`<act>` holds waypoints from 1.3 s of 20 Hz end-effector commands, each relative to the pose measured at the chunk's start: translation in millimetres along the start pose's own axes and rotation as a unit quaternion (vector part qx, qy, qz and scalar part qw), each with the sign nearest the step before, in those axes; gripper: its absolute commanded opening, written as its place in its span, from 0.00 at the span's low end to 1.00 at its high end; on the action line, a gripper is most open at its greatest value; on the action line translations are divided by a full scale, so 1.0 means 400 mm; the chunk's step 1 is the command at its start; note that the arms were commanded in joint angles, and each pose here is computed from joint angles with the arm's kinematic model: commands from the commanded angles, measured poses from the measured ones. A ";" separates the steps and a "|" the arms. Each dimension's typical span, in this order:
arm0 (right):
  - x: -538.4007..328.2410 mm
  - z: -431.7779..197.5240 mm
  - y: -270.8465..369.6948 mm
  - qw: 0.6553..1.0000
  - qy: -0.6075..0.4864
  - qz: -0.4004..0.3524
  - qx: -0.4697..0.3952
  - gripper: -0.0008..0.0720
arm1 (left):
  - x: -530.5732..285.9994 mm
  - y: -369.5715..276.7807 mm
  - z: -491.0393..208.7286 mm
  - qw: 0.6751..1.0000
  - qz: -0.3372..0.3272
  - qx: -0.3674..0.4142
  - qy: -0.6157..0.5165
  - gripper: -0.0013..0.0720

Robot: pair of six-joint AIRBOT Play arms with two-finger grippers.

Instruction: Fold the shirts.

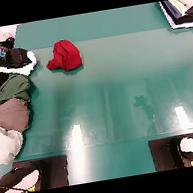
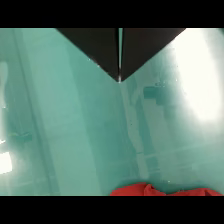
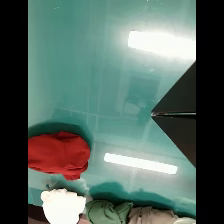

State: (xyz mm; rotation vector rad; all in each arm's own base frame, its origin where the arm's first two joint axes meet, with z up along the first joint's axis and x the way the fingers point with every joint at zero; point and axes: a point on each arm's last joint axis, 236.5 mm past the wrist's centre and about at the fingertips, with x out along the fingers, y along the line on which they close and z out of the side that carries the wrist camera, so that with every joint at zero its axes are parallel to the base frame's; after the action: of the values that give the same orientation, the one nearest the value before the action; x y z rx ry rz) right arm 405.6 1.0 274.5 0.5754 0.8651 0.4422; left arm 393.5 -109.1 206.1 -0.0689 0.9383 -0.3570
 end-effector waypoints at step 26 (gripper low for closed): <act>0.000 0.021 0.000 1.000 -0.018 0.000 0.000 0.04 | 0.757 0.171 0.065 0.987 -0.041 -0.145 -0.057 0.06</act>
State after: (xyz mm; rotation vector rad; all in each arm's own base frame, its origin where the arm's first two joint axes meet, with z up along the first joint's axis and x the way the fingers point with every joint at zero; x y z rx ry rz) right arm 413.3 -2.1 279.2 0.5814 0.8271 0.4277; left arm 589.6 -146.0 -26.2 -0.3730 0.8906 -0.2894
